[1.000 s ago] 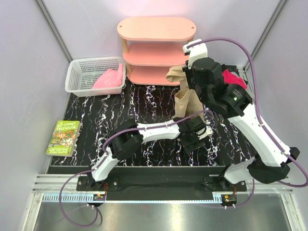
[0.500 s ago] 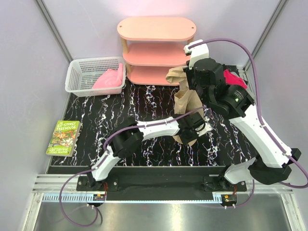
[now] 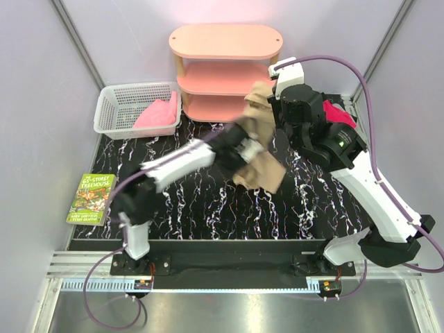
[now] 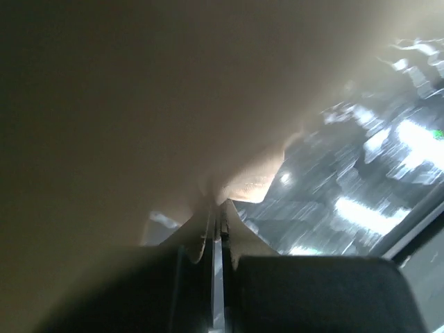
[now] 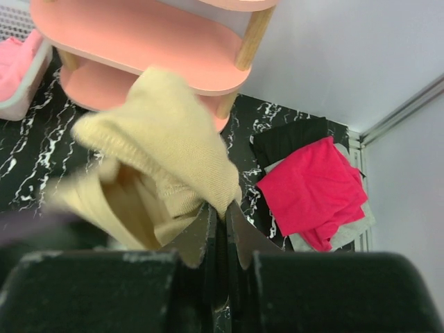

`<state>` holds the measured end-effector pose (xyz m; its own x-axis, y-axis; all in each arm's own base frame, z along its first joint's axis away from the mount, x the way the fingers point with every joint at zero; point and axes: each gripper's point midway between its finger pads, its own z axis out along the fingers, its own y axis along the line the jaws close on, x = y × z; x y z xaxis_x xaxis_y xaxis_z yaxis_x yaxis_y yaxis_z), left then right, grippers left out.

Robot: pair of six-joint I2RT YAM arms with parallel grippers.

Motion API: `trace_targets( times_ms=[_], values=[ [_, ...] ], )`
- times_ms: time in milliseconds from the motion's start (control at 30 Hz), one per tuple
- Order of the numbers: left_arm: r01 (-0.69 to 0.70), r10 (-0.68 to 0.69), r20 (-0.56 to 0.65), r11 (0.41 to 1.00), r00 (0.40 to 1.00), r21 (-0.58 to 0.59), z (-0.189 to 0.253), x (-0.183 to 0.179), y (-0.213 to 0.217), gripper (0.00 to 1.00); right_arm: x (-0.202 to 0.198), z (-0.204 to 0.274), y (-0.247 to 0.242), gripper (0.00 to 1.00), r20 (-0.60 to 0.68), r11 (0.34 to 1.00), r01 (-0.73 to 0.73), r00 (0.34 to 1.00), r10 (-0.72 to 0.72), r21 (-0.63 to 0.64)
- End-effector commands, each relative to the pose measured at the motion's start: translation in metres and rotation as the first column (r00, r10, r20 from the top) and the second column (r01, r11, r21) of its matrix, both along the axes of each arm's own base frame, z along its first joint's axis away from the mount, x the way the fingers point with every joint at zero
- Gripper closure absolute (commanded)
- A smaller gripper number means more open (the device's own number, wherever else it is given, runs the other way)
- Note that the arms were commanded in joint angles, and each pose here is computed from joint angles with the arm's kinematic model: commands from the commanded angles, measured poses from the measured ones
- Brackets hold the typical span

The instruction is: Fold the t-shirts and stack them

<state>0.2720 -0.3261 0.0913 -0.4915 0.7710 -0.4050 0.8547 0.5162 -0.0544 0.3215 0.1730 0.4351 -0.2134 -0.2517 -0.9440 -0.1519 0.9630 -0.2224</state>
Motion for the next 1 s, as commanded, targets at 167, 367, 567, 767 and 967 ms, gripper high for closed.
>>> trace_targets(
  times_ms=[167, 367, 567, 767, 967],
  values=[
    [-0.215, 0.244, 0.252, 0.967, 0.937, -0.137, 0.158, -0.002, 0.151, 1.00, 0.008, -0.023, -0.033, 1.00, -0.015, 0.990, 0.142, 0.990, -0.141, 0.002],
    [-0.253, 0.289, 0.283, 0.955, 0.915, -0.156, 0.171, -0.026, 0.180, 1.00, 0.025, -0.058, -0.057, 1.00, -0.086, 0.976, 0.216, 0.972, -0.217, -0.026],
    [-0.271, 0.300, 0.327, 0.953, 0.896, -0.133, 0.177, -0.024, 0.197, 1.00, 0.034, -0.045, -0.071, 1.00, -0.067, 0.966, 0.258, 0.964, -0.257, 0.002],
    [-0.344, 0.366, 0.454, 0.929, 0.813, -0.134, 0.206, -0.002, 0.231, 1.00, 0.011, -0.041, -0.080, 1.00, -0.102, 0.962, 0.265, 0.961, -0.258, 0.064],
    [-0.426, 0.421, 0.582, 0.894, 0.696, -0.138, 0.246, 0.017, 0.271, 1.00, -0.035, -0.039, -0.077, 1.00, -0.164, 0.953, 0.186, 0.975, -0.149, 0.241]
  ],
)
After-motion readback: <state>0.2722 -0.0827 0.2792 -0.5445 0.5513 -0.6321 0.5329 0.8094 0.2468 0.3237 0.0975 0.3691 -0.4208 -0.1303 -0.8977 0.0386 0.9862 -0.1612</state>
